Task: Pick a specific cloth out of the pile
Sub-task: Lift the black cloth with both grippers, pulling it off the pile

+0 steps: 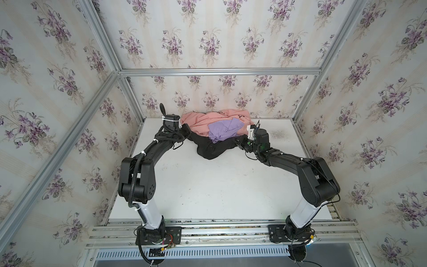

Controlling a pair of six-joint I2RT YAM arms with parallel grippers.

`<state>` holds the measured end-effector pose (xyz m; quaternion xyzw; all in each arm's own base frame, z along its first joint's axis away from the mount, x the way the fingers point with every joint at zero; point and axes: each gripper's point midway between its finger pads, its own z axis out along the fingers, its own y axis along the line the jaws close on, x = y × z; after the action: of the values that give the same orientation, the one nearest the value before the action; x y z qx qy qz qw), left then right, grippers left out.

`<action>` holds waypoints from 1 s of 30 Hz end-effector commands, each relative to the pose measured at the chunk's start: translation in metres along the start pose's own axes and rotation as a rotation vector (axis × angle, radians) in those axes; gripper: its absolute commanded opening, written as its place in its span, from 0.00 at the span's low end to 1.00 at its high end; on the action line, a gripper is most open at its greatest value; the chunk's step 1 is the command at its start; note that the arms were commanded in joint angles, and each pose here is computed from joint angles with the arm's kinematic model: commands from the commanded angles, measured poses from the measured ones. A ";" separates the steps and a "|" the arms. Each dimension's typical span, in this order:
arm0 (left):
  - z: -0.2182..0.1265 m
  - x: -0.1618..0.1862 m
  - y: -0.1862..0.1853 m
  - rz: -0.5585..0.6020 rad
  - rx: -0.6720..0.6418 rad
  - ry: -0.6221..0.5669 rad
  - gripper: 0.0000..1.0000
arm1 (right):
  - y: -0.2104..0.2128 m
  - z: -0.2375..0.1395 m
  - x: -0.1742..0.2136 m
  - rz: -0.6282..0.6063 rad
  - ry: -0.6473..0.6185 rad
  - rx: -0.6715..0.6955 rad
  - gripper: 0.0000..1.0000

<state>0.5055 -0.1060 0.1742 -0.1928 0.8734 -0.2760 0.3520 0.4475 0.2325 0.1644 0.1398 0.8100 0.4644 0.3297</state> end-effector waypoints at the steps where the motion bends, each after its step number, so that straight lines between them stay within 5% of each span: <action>1: -0.006 -0.009 -0.006 0.001 0.009 -0.026 0.02 | 0.021 -0.005 -0.014 -0.041 -0.042 -0.052 0.03; 30: -0.028 -0.028 -0.027 0.017 0.047 -0.088 0.02 | 0.069 -0.041 -0.042 -0.102 -0.141 -0.107 0.03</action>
<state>0.5038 -0.1050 0.2068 -0.1907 0.8611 -0.2830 0.3770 0.4416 0.2186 0.2242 0.1366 0.7860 0.4662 0.3823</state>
